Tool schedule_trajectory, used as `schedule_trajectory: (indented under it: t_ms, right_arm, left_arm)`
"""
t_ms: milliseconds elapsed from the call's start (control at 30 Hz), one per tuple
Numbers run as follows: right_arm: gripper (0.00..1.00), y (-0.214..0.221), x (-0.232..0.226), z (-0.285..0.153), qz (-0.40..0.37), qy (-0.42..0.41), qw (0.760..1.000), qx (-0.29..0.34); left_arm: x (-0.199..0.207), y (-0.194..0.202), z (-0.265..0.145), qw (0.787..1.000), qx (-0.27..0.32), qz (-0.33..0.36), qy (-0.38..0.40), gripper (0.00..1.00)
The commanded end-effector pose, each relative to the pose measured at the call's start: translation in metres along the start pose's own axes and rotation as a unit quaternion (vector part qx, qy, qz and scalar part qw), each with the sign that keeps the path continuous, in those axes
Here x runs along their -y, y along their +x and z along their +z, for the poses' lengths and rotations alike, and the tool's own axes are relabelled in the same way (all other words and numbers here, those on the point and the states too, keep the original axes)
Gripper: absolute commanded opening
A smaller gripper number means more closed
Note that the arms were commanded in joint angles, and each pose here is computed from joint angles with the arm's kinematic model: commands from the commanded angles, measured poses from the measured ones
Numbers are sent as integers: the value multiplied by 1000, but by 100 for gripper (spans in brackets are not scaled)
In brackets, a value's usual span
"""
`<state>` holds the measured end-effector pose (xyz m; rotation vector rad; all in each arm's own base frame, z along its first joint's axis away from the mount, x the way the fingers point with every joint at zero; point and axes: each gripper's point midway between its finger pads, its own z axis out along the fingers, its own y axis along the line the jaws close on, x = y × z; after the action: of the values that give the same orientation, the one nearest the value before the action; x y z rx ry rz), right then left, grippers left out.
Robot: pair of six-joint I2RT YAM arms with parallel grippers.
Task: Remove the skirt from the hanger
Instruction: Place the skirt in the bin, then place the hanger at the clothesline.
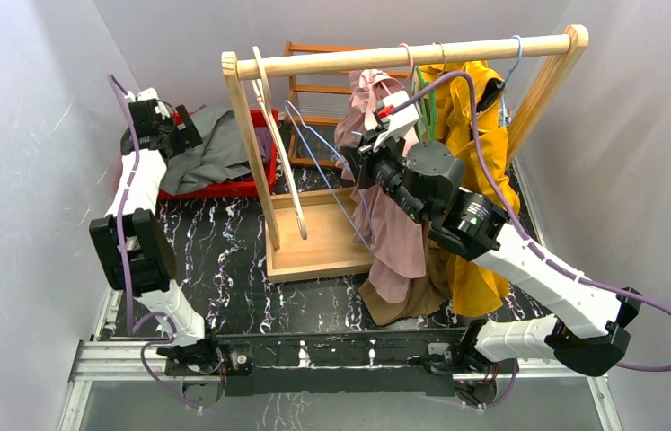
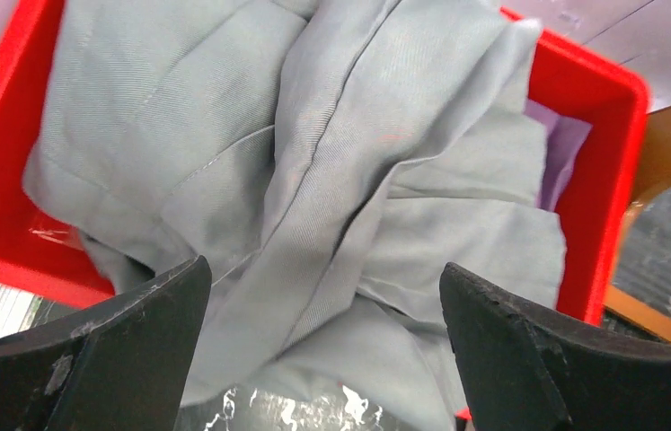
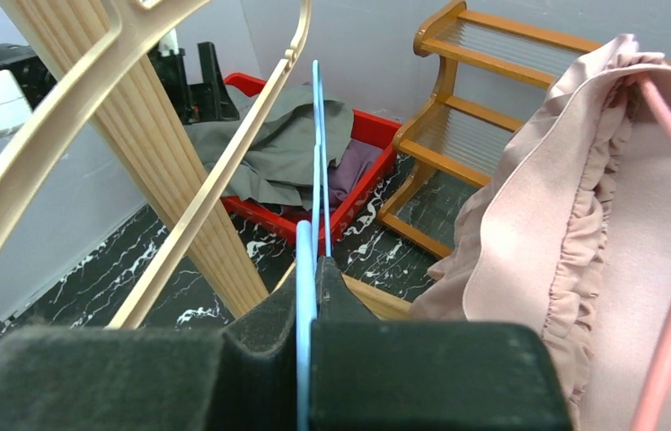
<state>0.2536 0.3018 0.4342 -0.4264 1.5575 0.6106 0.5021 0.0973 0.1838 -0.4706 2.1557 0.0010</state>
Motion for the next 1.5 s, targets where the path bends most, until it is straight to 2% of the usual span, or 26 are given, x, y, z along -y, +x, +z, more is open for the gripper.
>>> schedule_trajectory:
  t_ms: [0,100,300,467,600,733,867,1033,1100,1200,1333,1467]
  right_arm:
    - [0,-42,2,-11,17,4,999,40]
    - [0,-45,-1,-11,18,-2,999,36]
    - [0,-67,-8,-12,33,-17,998,59]
    - [0,-94,-15,-15,47,-33,995,85]
    - [0,-126,-21,-23,74,-51,988,128]
    - [0,-133,-25,-24,83,-59,986,133]
    - [0,-133,-29,-23,89,-71,984,138]
    - [0,-113,-28,-15,112,-57,987,103]
    - [0,-102,-29,-11,115,-52,989,79]
    - [0,-87,-23,-6,123,-28,990,56]
    - [0,-70,-15,-1,158,4,987,37]
    - [0,-59,-3,0,186,40,981,39]
  left_arm:
    - [0,-16,-46,999,22,-31,-6,98]
    - [10,-25,-73,998,40,-48,20,99]
    - [64,-10,-130,981,48,-86,165,98]
    - [91,12,-172,972,56,-41,225,98]
    - [94,25,-196,975,47,-17,217,98]
    - [84,27,-225,979,53,-23,193,98]
    - [83,38,-251,974,67,-24,213,98]
    - [91,68,-277,960,61,-7,273,97]
    - [94,89,-277,956,34,-9,293,96]
    - [112,116,-279,934,-15,-25,357,93]
    - [150,136,-297,869,-64,-80,485,83]
    - [161,150,-308,845,-75,-63,526,82]
